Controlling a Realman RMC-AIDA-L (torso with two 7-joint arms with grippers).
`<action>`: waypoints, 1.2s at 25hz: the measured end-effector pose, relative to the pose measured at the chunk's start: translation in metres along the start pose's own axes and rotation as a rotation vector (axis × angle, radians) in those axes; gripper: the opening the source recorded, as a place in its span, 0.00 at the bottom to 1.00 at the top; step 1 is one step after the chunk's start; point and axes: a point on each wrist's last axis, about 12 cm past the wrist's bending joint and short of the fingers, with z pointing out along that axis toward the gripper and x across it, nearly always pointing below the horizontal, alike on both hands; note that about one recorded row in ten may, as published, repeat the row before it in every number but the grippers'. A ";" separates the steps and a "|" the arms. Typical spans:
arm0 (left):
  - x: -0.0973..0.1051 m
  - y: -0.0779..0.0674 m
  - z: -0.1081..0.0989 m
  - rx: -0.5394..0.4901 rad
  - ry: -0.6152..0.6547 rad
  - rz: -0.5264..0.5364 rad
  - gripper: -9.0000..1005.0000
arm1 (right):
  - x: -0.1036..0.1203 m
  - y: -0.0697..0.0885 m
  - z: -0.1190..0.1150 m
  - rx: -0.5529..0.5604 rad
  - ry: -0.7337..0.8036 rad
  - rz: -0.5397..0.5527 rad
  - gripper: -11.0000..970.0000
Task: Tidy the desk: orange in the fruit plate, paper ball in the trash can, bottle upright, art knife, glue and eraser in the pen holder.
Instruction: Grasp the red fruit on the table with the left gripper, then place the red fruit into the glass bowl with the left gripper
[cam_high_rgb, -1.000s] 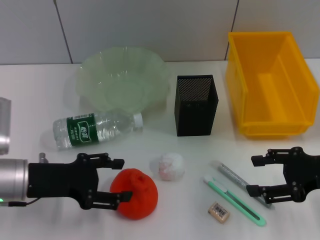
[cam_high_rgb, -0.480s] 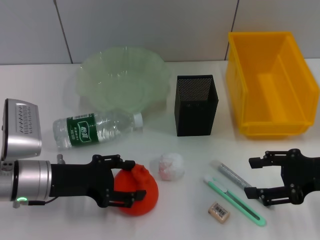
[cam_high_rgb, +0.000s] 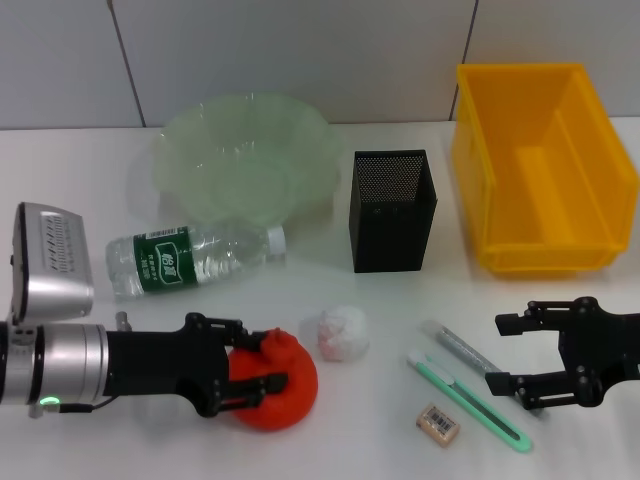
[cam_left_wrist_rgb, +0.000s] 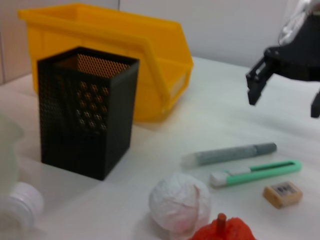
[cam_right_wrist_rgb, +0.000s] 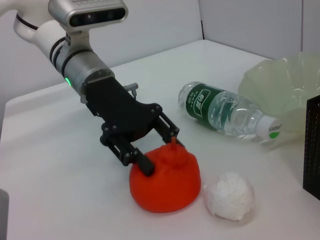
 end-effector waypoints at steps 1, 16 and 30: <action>0.001 -0.001 0.001 0.008 0.011 0.004 0.71 | 0.000 0.000 0.000 0.001 0.000 0.000 0.81; 0.000 -0.005 -0.014 0.010 -0.059 -0.014 0.23 | -0.001 -0.001 0.002 0.008 -0.015 0.005 0.81; -0.066 0.016 -0.052 -0.054 -0.308 0.036 0.13 | 0.002 0.001 0.004 -0.002 -0.018 0.018 0.81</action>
